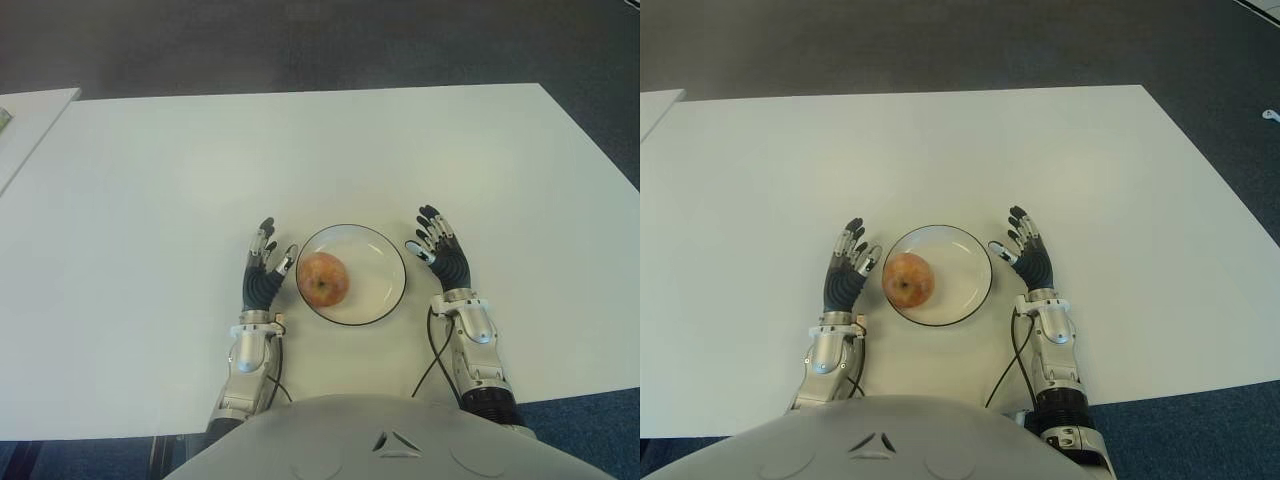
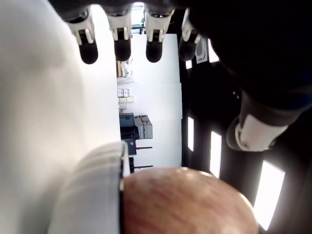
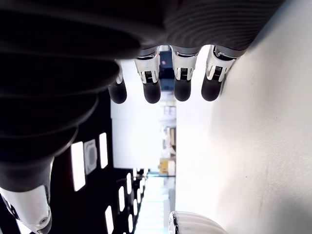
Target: Put the apples into the plate.
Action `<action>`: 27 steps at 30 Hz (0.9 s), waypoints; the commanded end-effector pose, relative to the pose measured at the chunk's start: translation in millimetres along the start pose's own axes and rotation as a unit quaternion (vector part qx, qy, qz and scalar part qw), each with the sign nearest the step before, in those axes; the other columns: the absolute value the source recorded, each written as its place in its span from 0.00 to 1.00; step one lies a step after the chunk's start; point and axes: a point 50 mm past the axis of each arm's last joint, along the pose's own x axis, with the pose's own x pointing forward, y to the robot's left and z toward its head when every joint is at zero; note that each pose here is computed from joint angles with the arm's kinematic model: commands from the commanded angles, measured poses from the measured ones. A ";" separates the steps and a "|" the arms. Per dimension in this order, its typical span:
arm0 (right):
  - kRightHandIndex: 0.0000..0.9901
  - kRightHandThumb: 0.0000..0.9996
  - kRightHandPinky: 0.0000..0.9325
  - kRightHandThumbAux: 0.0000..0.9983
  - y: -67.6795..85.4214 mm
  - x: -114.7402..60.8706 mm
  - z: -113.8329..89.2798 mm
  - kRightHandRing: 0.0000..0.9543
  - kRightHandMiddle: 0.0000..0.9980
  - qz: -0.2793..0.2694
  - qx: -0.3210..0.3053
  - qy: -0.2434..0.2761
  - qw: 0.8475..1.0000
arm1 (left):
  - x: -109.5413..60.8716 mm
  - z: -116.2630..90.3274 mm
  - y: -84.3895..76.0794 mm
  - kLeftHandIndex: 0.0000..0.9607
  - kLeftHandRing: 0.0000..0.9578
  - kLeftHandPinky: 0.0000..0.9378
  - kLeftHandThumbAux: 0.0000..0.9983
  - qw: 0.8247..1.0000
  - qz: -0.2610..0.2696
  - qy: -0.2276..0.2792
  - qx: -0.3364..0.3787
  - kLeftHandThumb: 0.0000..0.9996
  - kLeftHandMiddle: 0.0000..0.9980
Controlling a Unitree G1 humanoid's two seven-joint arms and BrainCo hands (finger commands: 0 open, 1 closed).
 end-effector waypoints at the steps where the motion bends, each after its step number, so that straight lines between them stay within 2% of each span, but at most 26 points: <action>1: 0.00 0.15 0.00 0.66 -2.2 -12.3 -19.6 0.00 0.00 -0.007 0.018 0.053 0.998 | -19.3 -25.6 0.0 0.08 0.02 0.03 0.57 0.996 0.002 0.086 -0.015 0.00 0.04; 11: 0.00 0.16 0.00 0.64 -1.6 -11.9 -21.2 0.00 0.00 -0.001 0.023 0.053 0.998 | -18.9 -23.7 -1.1 0.08 0.03 0.00 0.57 0.995 -0.004 0.091 -0.032 0.00 0.06; 19: 0.00 0.17 0.00 0.63 0.0 -11.0 -21.3 0.00 0.00 0.005 0.019 0.048 0.999 | -16.0 -18.5 4.0 0.10 0.04 0.00 0.57 0.995 -0.007 0.094 -0.040 0.00 0.08; 27: 0.00 0.17 0.00 0.64 1.7 -10.1 -22.2 0.00 0.00 0.007 0.012 0.050 0.999 | -12.6 -12.3 2.6 0.08 0.02 0.00 0.60 0.992 0.020 0.110 -0.053 0.01 0.06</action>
